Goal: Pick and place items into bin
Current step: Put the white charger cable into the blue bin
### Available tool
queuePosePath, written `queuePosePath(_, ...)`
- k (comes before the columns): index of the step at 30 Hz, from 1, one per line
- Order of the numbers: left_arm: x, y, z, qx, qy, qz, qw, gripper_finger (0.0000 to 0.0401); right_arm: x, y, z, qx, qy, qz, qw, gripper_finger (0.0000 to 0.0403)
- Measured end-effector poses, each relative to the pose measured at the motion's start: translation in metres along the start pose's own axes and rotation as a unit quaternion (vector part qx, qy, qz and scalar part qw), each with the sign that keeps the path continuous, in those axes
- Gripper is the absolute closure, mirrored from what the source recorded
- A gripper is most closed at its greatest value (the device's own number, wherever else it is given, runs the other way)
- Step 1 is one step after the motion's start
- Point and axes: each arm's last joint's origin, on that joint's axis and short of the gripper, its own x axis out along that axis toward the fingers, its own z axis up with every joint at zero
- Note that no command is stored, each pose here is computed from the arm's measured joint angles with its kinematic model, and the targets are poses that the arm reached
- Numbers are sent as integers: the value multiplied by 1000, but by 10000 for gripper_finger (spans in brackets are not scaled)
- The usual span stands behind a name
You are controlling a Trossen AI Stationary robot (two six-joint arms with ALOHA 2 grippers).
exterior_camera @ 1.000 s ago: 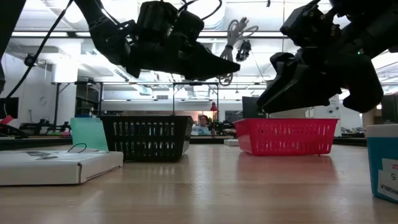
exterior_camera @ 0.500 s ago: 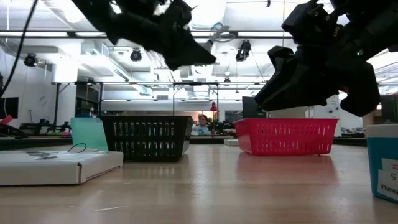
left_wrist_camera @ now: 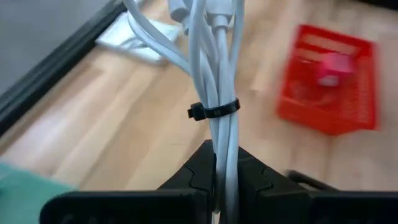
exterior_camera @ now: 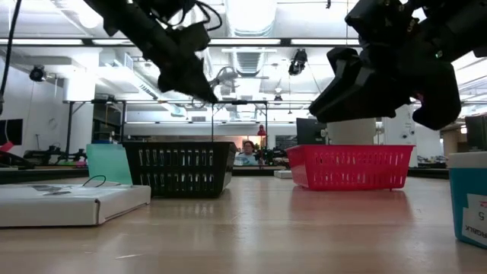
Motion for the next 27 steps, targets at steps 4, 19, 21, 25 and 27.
queuePosePath(4,2,15,-5,-24,25,65,997,388,0,0,0,5,-1,0,1000,312)
queuePosePath(19,0,78,-30,-226,136,237,935,388,0,0,0,-3,0,0,1000,321)
queuePosePath(21,1,85,-31,-235,144,250,928,388,0,0,0,-3,0,0,1000,323)
queuePosePath(25,0,99,-32,-261,143,269,916,388,0,0,0,-3,0,0,1000,323)
queuePosePath(27,-1,105,-33,-281,142,280,907,388,0,0,0,-3,0,0,1000,321)
